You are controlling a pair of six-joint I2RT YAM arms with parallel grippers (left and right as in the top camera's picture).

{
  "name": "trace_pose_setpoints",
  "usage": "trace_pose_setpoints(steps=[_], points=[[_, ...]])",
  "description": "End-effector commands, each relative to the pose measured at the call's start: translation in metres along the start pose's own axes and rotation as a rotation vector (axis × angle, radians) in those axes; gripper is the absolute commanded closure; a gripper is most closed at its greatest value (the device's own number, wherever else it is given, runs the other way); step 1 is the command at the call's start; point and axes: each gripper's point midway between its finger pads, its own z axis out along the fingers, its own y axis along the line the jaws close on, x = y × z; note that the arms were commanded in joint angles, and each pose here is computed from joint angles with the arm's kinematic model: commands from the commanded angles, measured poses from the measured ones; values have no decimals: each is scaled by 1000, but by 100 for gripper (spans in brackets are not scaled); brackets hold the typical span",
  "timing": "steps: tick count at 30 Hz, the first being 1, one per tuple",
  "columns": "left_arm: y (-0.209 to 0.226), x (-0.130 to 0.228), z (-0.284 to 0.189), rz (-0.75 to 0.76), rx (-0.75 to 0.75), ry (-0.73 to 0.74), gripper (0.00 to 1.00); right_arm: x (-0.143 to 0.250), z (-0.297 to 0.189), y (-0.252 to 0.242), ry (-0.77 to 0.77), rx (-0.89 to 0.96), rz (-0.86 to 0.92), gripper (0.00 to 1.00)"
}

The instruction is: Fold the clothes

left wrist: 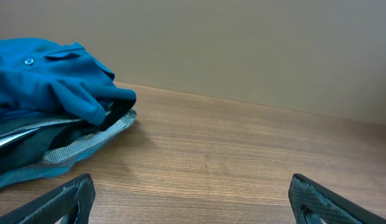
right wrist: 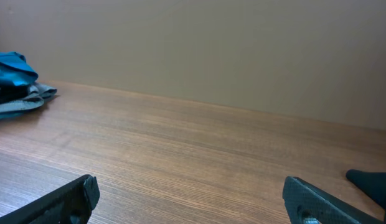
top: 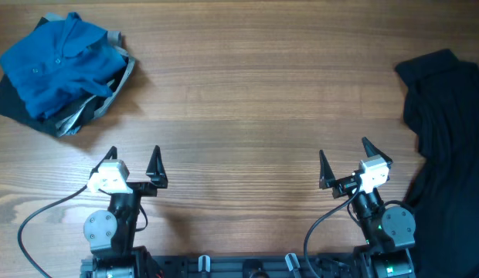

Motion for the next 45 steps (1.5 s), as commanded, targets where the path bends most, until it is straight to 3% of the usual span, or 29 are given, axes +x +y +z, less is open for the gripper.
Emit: trace_pose_setpoints(steps=[1,22,28,31,34,36,38,41,45], points=[[-2,1,0,-6,10,4,0,0,0,-3,-2,17,8,0],[-2,1,0,-6,9,4,0,-1,0,-3,-3,17,5,0],[-7,-11,-1,6,31,-45,0,-8,0,-7,-33,37,1,0],[-16,-29,-3,25,77,-117,0,-14,-1,9,-58,-52,-2,0],[-18,-34,-4,-37,87,-130,0,-45,-5,12,-180,-86,109,0],[-24,-57,-10,-38,101,-178,0,-107,-23,11,-384,-97,126,0],[-30,-81,-17,-28,112,-217,0,-142,-36,10,-455,-99,113,0],[-38,-119,-18,-43,96,-152,0,-169,-32,8,-356,-96,130,0],[-42,-148,14,-103,58,94,0,-174,12,1,-22,-75,185,0]])
